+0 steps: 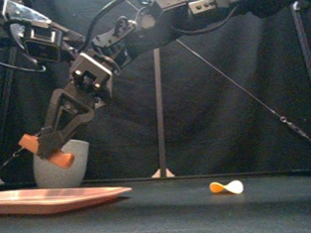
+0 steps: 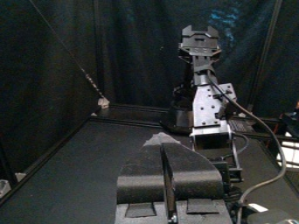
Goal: Pick the pie then place it on the pink plate
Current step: Drop pie on the pink plate and return to neutral
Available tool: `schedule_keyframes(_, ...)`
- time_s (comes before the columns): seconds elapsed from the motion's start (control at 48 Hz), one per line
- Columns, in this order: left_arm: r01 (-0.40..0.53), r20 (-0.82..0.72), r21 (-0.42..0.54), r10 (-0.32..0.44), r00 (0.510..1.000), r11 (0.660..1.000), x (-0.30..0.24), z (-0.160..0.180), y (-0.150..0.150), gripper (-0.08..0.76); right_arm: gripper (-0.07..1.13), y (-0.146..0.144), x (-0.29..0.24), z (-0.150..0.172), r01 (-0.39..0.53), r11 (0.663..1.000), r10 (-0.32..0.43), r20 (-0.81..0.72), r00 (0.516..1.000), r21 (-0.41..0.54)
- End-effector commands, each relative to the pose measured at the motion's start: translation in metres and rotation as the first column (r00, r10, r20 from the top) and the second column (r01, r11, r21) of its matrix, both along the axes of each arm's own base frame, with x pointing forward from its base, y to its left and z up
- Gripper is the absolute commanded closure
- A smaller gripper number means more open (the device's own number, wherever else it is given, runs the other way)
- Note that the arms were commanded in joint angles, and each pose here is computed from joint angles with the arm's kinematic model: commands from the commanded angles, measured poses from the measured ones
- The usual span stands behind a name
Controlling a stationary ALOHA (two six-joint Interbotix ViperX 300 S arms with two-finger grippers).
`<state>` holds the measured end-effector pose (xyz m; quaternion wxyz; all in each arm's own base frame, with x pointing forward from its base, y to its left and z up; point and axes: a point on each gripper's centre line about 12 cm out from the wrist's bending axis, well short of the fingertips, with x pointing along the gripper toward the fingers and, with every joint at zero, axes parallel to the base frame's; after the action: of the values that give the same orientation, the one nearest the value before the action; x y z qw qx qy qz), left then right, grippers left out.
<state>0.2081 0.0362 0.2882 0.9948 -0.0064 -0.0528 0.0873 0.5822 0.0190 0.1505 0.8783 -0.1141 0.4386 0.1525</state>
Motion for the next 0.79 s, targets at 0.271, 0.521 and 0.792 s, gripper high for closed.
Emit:
schedule_keyframes(0.271,-0.003,0.028,0.009,0.003,1.000,1.000,0.002,0.009,0.001,0.691,0.09,-0.001,0.003,0.025,0.006,1.000,-0.006,0.054,0.999,0.009)
schedule_keyframes(0.521,-0.003,0.027,0.008,0.003,1.000,1.000,0.001,0.009,0.001,0.691,0.09,0.000,-0.014,0.033,0.020,0.998,-0.022,0.026,0.999,0.059)
schedule_keyframes(0.792,-0.004,0.023,0.004,0.004,1.000,1.000,0.001,0.007,0.001,0.691,0.09,0.000,-0.069,0.051,0.093,0.983,-0.098,0.028,0.995,0.158)
